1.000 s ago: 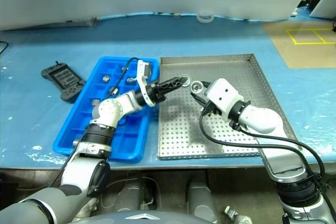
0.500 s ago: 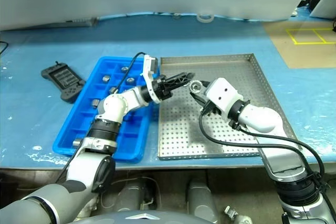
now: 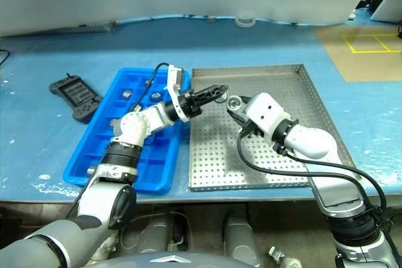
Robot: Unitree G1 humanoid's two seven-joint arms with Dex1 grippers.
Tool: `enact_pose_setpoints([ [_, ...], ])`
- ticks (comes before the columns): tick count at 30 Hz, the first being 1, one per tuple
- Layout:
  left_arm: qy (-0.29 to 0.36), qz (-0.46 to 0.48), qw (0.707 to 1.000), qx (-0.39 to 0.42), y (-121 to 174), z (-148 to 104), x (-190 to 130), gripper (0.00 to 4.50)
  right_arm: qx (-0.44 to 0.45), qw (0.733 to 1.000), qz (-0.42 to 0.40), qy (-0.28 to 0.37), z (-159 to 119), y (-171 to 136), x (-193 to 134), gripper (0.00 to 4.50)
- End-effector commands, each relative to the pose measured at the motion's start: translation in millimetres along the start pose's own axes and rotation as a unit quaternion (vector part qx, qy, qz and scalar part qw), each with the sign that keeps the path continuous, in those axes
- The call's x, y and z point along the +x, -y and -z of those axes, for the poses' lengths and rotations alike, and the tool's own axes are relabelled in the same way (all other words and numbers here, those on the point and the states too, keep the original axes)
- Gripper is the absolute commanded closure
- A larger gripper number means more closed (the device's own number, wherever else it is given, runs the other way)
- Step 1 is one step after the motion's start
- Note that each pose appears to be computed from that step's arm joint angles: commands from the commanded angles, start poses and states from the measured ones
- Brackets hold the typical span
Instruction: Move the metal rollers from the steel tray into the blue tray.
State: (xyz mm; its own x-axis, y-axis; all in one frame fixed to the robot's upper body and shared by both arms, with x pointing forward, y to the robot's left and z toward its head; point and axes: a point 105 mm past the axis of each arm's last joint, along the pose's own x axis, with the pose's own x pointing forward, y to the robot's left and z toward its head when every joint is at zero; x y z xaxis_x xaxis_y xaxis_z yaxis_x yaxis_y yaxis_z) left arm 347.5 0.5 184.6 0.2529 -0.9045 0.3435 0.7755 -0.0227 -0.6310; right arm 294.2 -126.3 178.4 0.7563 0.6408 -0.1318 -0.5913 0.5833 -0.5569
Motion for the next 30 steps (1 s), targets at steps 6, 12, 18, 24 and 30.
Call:
enact_pose_setpoints([
  [6, 0.003, 0.0, 1.0, 0.015, 3, -5, 3, 2.62, -0.021, 0.999, 0.013, 0.023, -13, 4, 0, 2.88],
  [12, 0.009, 0.008, 1.0, 0.013, 6, -7, 6, 3.42, -0.021, 0.999, 0.016, 0.024, -13, 4, 0, 2.88],
  [18, 0.004, 0.013, 1.0, 0.016, 8, -7, 5, 3.42, -0.02, 0.999, 0.017, 0.025, -13, 4, 1, 2.88],
  [24, -0.006, 0.023, 0.999, 0.025, 13, -8, 2, 3.42, -0.021, 0.999, 0.017, 0.025, -13, 5, 1, 2.88],
  [30, 0.009, 0.005, 0.999, 0.046, 10, -22, -4, 3.42, -0.014, 1.0, 0.016, 0.023, -10, 5, 1, 2.88],
])
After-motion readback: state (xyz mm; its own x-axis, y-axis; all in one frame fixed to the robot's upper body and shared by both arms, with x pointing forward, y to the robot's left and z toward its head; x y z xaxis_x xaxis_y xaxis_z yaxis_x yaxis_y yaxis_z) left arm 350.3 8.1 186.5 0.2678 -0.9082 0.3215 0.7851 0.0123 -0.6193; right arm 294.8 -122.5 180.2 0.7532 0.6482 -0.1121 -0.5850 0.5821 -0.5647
